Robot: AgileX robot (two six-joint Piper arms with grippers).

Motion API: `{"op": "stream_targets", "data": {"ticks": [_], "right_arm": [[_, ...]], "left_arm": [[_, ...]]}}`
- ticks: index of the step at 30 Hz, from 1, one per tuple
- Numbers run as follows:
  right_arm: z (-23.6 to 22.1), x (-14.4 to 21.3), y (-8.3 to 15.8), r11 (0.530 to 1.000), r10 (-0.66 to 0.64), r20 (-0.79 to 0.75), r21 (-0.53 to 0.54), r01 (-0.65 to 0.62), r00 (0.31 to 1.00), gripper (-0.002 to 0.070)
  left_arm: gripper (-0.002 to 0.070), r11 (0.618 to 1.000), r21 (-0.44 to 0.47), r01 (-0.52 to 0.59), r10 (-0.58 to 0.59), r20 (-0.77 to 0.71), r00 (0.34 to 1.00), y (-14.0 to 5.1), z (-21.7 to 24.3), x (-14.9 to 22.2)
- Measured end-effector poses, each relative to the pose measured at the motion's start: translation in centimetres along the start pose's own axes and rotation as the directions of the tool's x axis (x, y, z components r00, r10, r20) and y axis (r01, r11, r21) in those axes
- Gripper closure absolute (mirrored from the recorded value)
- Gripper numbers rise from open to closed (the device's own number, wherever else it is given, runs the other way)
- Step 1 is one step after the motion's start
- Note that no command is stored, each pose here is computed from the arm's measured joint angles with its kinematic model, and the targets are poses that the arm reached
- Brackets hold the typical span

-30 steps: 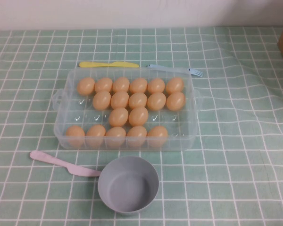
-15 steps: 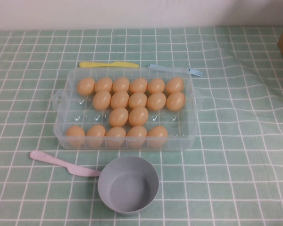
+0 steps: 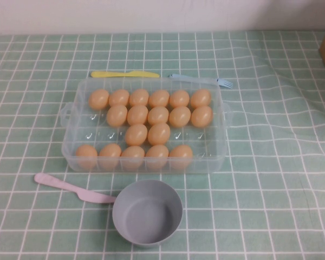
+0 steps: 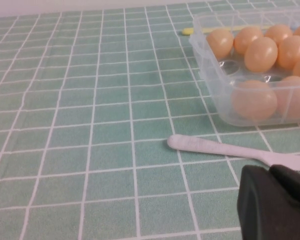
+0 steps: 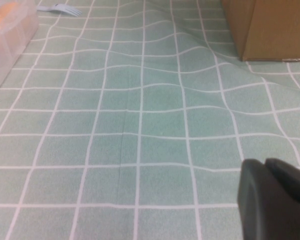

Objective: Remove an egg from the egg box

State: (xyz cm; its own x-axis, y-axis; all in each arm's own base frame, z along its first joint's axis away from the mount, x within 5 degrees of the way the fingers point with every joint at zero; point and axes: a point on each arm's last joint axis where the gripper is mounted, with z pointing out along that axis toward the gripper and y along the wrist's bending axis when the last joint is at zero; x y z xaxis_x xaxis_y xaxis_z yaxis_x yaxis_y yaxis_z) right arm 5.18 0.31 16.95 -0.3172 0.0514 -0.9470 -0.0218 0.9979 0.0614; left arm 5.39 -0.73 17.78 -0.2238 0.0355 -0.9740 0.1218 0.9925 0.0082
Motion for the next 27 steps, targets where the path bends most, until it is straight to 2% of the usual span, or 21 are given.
{"op": "stream_targets", "data": {"ticks": [7, 11, 16, 18, 27], "right_arm": [[0.0, 0.0, 0.0, 1.000, 0.000, 0.000, 0.000, 0.000, 1.000, 0.0694], [0.0, 0.0, 0.0, 1.000, 0.000, 0.000, 0.000, 0.000, 1.000, 0.0694], [0.0, 0.0, 0.0, 1.000, 0.000, 0.000, 0.000, 0.000, 1.000, 0.0694], [0.0, 0.0, 0.0, 1.000, 0.000, 0.000, 0.000, 0.000, 1.000, 0.0694], [0.0, 0.0, 0.0, 1.000, 0.000, 0.000, 0.000, 0.000, 1.000, 0.0694]], "left_arm": [[0.0678, 0.999, 0.001, 0.041, -0.041, 0.012, 0.999, 0.0, 0.0, -0.1], [0.0679, 0.973, 0.024, 0.229, -0.230, 0.049, 0.972, -0.1, 0.0, -0.5], [0.0679, 0.894, 0.080, 0.441, -0.448, 0.143, 0.882, -0.1, -0.1, -1.5], [0.0679, 0.882, 0.092, 0.463, -0.472, 0.166, 0.866, 0.0, -0.2, -1.7], [0.0679, 0.877, 0.104, 0.469, -0.481, 0.205, 0.853, 0.1, -0.3, -2.1]]}}
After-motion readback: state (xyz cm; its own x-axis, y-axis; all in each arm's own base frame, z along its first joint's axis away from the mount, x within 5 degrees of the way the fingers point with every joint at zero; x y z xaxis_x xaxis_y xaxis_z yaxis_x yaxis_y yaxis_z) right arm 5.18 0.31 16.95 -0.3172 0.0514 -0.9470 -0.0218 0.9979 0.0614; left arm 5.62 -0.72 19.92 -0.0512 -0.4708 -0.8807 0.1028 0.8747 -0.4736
